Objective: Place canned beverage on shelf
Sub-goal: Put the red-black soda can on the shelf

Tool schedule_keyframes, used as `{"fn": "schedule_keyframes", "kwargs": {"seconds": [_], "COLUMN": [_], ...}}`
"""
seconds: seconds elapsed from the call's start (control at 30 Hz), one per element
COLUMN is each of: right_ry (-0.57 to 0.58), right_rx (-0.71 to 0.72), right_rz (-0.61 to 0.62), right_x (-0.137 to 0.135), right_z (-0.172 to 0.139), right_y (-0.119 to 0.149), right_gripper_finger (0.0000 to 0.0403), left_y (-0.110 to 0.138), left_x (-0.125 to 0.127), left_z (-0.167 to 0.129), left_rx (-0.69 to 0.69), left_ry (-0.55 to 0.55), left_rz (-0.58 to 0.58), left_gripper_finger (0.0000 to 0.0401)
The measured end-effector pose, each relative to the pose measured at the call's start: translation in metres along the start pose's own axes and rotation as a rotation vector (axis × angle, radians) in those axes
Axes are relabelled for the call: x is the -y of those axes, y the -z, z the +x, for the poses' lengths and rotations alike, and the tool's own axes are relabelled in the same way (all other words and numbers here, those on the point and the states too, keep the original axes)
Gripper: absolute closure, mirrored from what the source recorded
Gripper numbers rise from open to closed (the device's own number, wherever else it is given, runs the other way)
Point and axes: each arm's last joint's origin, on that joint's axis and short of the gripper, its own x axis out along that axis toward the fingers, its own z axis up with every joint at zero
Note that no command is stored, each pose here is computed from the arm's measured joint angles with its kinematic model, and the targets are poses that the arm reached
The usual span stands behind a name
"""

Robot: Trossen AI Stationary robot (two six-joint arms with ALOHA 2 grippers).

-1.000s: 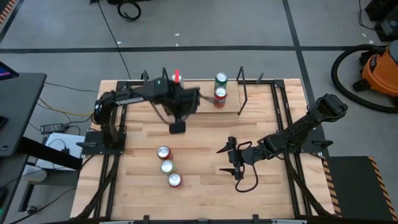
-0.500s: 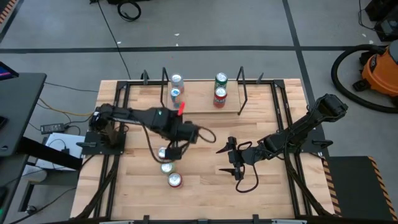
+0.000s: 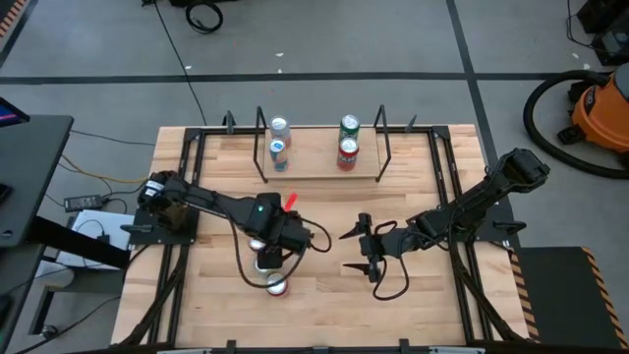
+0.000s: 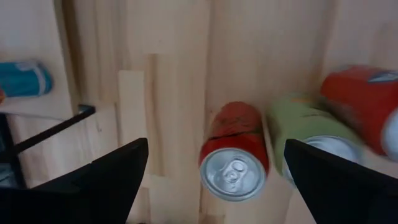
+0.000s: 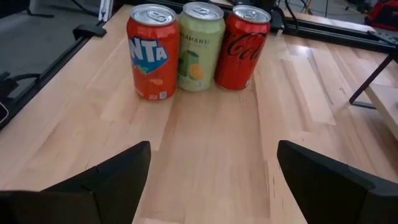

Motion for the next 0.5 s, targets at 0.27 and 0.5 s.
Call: {"fn": "schedule_keyframes", "kwargs": {"seconds": [0.27, 0.5], "right_ry": [-0.03, -0.074], "right_rx": [0.005, 0.006], "right_rz": [0.025, -0.036], "right_x": [-0.007, -0.019], "right_z": [-0.002, -0.007], "right_y": [0.0, 0.001], "right_gripper_finger": [0.0041, 0.0041], "left_y": [0.025, 0.051], "left_x": [-0.006, -0.035], "left_z": [0.008, 0.005], "left_rx": [0.119, 0.196], "left_ry": [0.001, 0.049], "left_rz": [-0.088, -0.534], "left_gripper_finger": [0.0012, 0.0012]}}
